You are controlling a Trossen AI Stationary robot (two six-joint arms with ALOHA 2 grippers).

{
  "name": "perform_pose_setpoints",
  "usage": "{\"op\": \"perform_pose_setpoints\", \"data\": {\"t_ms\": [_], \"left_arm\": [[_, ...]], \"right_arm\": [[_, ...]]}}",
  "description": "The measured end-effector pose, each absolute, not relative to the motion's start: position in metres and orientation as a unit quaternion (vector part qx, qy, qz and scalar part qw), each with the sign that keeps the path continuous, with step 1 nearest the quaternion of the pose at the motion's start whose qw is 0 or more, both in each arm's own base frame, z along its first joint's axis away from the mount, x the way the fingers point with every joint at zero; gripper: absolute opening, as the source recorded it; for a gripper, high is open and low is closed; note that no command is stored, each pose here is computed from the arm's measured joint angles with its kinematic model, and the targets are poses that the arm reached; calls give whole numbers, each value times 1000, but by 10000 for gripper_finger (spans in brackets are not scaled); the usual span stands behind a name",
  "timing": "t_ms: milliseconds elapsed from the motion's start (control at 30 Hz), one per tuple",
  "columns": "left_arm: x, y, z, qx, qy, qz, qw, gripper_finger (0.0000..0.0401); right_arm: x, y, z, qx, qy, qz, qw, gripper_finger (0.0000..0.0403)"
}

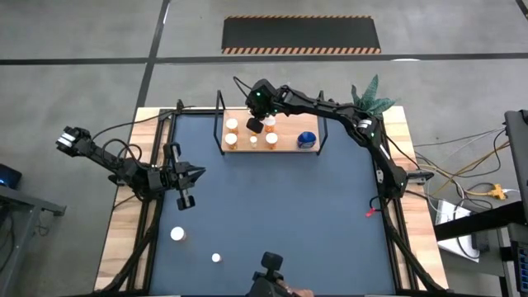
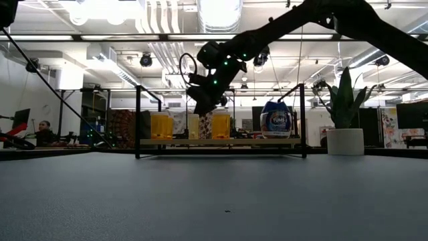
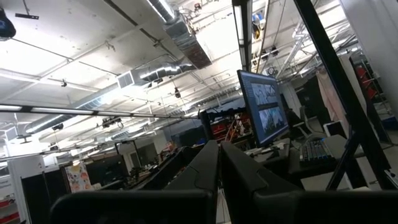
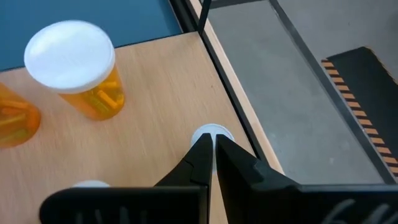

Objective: Pick and place medicine bottles onto shelf by color
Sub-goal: Put the yellow pill bottle on the shelf, then put the orange pill bottle on the shelf

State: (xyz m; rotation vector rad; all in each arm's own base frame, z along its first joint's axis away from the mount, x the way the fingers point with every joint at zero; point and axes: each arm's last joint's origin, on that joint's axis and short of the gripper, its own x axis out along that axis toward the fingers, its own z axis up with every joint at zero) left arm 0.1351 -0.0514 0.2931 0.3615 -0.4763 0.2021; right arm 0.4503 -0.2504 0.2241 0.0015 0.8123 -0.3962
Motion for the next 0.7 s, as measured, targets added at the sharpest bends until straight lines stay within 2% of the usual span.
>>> {"op": "perform_pose_setpoints", "data": {"t_ms": [467,700], "left_arm": [[135,-51,293,177,-235,100,951,0],[135,-51,293,177,-235,100,951,0]], "right_arm": [[451,-250,229,-3,392,-190,900,13],[455,-249,246,-13,368,-193,909,13]]}}
